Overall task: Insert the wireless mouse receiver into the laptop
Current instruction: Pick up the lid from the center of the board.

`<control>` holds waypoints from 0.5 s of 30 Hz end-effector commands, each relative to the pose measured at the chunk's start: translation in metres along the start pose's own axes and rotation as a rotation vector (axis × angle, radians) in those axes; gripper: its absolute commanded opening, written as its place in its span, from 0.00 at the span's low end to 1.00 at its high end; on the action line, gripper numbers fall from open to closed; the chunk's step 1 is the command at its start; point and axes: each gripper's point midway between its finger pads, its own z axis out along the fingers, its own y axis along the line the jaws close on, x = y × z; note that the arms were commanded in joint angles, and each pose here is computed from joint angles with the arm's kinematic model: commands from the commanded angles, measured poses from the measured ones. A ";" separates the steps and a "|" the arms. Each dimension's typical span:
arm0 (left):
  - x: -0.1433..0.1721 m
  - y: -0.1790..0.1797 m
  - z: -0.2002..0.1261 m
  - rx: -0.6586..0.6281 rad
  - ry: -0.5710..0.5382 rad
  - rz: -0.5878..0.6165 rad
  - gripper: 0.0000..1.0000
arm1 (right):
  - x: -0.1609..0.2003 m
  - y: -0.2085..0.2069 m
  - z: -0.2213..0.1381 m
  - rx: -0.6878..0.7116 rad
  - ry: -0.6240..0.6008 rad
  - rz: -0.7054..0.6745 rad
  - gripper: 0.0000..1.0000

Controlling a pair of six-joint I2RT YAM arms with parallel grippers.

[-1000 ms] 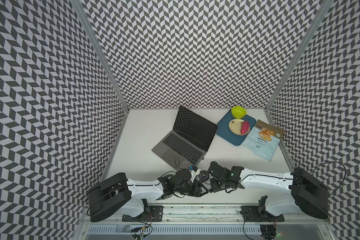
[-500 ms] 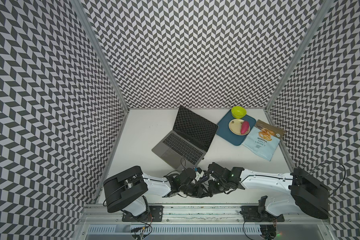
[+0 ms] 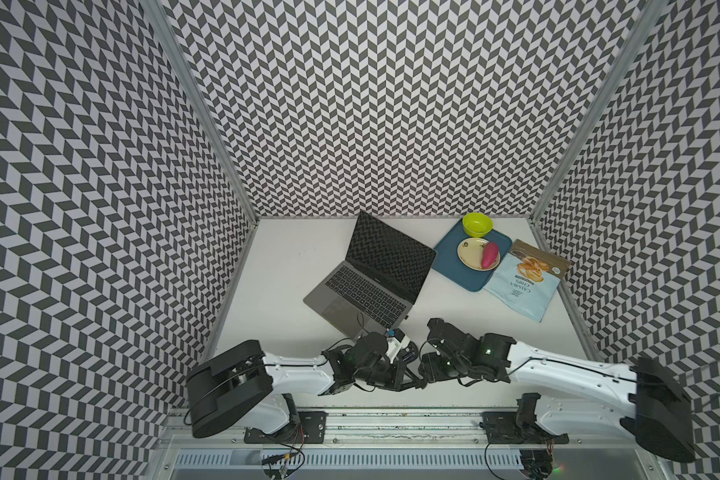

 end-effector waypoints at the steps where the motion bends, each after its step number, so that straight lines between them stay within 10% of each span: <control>1: -0.025 -0.018 -0.026 0.042 -0.117 0.073 0.00 | -0.046 0.021 -0.051 -0.133 -0.214 -0.023 0.62; 15: -0.052 -0.124 -0.122 0.460 -0.208 0.369 0.00 | -0.034 0.103 -0.149 -1.002 -0.178 -0.236 0.77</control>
